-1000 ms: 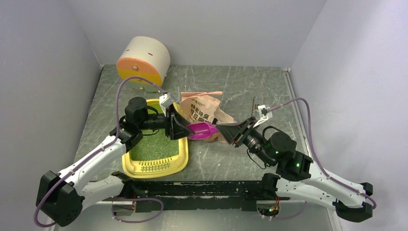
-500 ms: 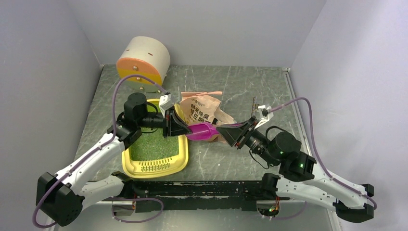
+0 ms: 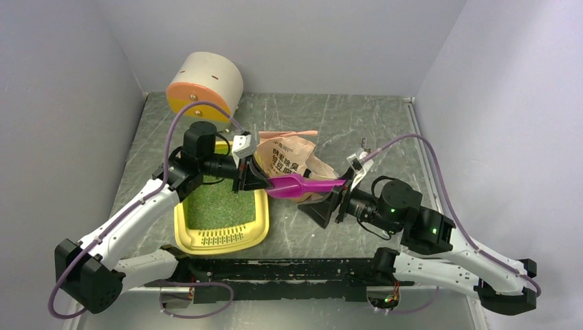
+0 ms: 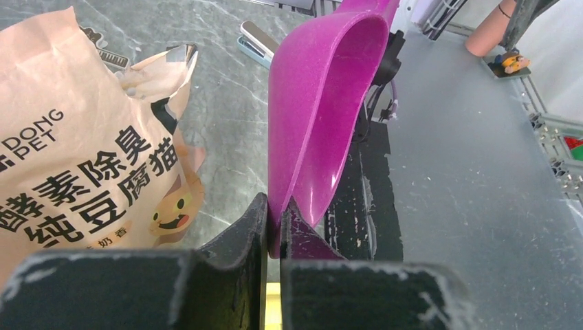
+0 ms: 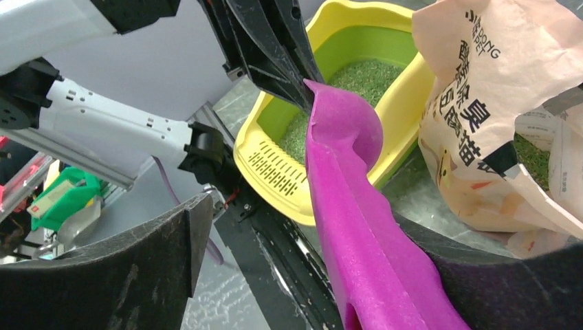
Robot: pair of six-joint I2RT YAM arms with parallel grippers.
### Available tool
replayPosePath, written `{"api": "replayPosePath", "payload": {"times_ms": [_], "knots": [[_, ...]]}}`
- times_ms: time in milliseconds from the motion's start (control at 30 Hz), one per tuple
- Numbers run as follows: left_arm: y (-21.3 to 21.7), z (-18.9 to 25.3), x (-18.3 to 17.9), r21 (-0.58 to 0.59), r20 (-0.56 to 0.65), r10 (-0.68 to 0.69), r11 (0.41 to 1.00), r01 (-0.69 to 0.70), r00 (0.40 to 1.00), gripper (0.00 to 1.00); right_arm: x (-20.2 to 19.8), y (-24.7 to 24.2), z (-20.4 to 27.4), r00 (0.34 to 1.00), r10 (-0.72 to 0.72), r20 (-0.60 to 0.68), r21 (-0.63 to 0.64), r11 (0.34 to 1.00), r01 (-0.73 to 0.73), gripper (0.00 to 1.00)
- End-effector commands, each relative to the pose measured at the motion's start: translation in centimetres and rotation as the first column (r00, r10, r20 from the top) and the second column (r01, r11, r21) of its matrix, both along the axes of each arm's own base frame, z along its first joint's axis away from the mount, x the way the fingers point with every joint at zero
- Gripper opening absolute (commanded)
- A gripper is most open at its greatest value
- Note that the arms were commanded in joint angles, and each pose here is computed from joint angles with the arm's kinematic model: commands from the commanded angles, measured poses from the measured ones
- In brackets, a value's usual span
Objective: Fill the litter box with clean litter
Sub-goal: Adjust the spatula.
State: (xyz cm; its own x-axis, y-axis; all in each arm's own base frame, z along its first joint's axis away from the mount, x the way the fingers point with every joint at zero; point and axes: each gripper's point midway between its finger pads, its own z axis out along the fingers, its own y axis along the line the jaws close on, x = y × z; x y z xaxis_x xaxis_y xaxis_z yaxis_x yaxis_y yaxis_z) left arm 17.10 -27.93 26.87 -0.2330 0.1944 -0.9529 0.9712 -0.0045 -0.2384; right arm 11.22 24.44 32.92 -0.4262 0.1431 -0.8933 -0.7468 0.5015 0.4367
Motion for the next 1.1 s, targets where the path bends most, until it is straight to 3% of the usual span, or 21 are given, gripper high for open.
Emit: {"api": "replayPosePath", "payload": {"times_ms": [0,300,567,767,867,1067], "knots": [[0.5,0.4,-0.1,0.012,0.058,-0.035,0.999,0.035,0.998,0.05,-0.5,-1.3,2.1,0.999,0.007,0.050,0.014,1.000,-0.008,0.82],[1.9,0.7,0.9,-0.004,0.047,-0.012,1.000,0.013,0.999,0.05,2.6,-2.6,1.2,0.982,-0.182,0.050,-0.045,0.982,0.184,0.84],[2.3,0.5,1.4,-0.005,0.043,-0.040,0.999,0.041,0.998,0.05,1.2,0.3,1.9,0.994,0.010,0.106,-0.149,0.989,0.005,0.91],[2.3,0.1,2.0,-0.001,0.027,-0.049,0.999,0.049,0.998,0.05,2.2,1.0,2.0,0.995,0.011,0.095,-0.205,0.979,0.009,0.92],[2.4,0.1,2.5,0.004,0.032,-0.018,1.000,0.017,0.999,0.05,4.9,1.1,0.5,0.998,-0.033,0.056,-0.241,0.970,0.045,0.92],[2.7,0.3,3.6,0.000,0.030,0.007,1.000,-0.007,1.000,0.05,7.8,0.5,1.4,0.986,0.167,0.020,-0.091,0.982,-0.165,0.89]]}}
